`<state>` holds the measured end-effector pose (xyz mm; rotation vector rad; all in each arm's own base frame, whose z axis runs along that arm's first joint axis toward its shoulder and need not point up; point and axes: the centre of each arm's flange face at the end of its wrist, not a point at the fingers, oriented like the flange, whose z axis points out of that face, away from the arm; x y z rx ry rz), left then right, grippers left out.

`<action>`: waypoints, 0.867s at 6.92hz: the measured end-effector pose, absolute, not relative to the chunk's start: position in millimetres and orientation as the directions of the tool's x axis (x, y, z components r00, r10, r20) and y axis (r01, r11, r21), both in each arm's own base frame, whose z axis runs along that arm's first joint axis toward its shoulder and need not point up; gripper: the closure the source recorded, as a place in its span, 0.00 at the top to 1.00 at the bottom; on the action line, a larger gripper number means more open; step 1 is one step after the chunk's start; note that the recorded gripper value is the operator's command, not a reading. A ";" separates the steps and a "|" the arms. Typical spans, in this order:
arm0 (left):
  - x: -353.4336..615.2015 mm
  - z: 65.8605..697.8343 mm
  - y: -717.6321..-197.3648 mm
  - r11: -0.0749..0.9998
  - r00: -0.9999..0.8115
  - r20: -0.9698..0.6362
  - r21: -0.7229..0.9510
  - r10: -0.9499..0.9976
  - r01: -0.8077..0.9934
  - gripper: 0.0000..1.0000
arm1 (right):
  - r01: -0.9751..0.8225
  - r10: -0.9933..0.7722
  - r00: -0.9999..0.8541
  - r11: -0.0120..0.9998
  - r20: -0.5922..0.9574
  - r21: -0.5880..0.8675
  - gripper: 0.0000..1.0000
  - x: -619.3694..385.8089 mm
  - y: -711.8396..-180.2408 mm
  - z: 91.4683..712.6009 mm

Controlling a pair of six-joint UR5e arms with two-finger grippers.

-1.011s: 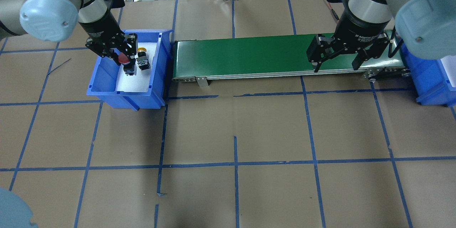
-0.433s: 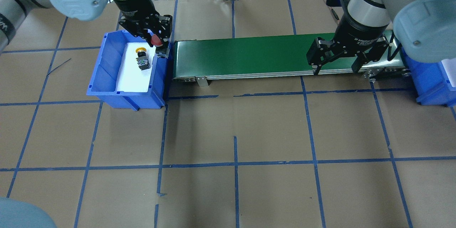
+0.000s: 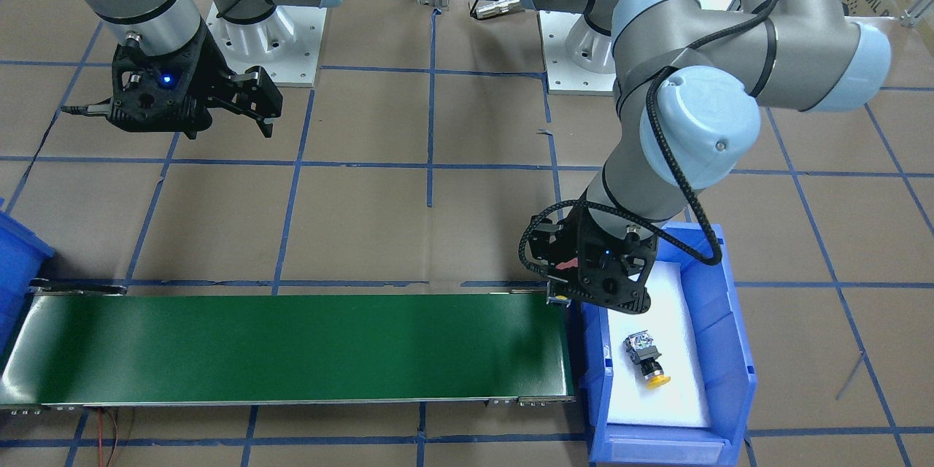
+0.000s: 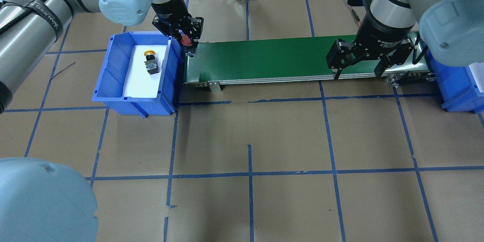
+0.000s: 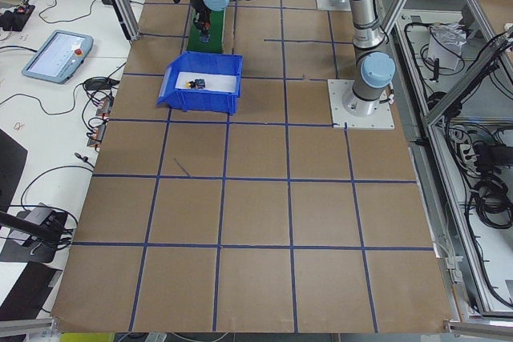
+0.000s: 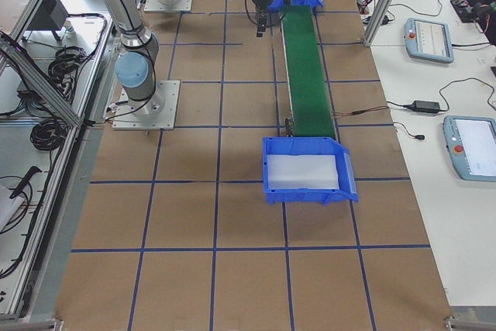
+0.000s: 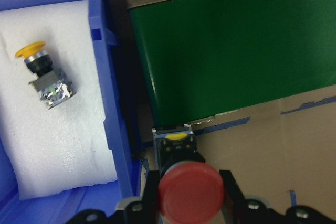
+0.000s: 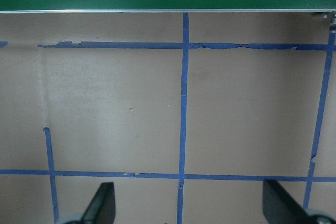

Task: Transport two buttons from left to right
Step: 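Lift the red button and carry it onto the green conveyor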

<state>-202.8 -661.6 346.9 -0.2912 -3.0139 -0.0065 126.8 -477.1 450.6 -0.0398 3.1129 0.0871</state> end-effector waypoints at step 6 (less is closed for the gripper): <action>-210.2 298.6 -673.6 0.995 -0.984 0.165 0.059 0.071 0.082 0.86 | -0.028 -0.027 -0.999 0.998 -0.027 0.055 1.00 126.4 -476.1 451.4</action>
